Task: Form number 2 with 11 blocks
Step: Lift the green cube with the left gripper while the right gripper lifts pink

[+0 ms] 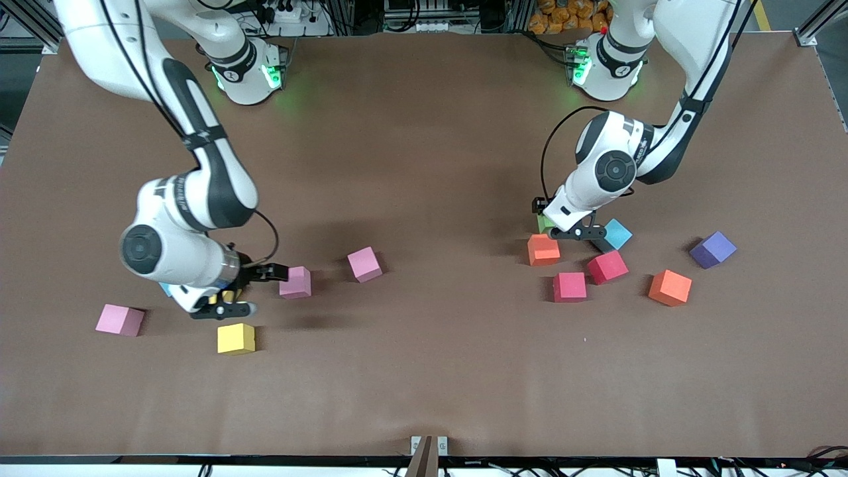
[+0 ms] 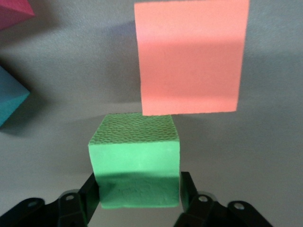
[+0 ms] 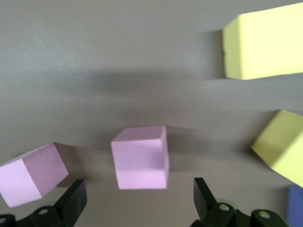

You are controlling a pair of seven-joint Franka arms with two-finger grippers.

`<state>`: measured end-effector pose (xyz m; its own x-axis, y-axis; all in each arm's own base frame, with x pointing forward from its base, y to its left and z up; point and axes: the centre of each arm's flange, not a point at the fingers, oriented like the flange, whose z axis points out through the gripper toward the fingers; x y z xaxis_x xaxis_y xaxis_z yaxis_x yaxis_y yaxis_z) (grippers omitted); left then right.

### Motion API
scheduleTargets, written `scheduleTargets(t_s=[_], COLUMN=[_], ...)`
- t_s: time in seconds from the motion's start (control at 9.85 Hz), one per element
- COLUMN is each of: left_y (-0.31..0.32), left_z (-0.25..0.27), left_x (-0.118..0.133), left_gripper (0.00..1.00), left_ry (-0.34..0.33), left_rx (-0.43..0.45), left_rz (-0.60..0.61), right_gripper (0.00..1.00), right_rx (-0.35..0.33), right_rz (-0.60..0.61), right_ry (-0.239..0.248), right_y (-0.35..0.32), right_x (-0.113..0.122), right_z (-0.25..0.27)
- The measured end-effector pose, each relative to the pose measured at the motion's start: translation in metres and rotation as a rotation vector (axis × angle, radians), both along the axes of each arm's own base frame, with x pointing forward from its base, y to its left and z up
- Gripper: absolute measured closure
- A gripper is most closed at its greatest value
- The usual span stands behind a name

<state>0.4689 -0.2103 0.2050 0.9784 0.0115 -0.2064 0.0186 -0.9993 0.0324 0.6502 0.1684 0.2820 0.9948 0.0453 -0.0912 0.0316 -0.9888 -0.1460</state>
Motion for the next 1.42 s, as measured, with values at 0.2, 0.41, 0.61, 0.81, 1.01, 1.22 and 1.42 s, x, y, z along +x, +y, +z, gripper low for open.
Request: scheduleTargets(t_s=[0.2, 0.41, 0.61, 0.81, 1.01, 1.22, 1.42], left_y=[0.000, -0.011, -0.075, -0.159, -0.209, -0.245, -0.270], left_z=[0.001, 0.014, 0.049, 0.078, 0.083, 0.077, 0.064], left_x=[0.004, 0.012, -0.001, -0.043, -0.091, -0.138, -0.177], left_gripper=[0.41, 0.41, 0.41, 0.41, 0.46, 0.46, 0.46], left_ry=[-0.003, -0.027, -0.020, -0.007, 0.036, 0.063, 0.074], left_rx=[-0.002, -0.002, 0.017, 0.022, 0.010, 0.011, 0.023], left_rz=[0.007, 0.058, 0.161, 0.263, 0.265, 0.153, 0.036], right_gripper=[0.00, 0.00, 0.00, 0.00, 0.00, 0.01, 0.15], right_rx=[-0.005, -0.011, -0.015, -0.020, -0.022, -0.023, -0.023], right_rz=[-0.001, -0.004, -0.009, -0.006, 0.002, 0.003, 0.008], right_ry=[-0.002, 0.012, 0.009, 0.004, 0.011, 0.013, 0.015], right_y=[0.007, 0.006, 0.006, 0.009, 0.014, 0.015, 0.018], right_x=[0.001, 0.000, 0.000, -0.007, -0.011, -0.012, -0.013], right_z=[-0.022, -0.047, -0.068, -0.085, -0.091, -0.091, -0.092])
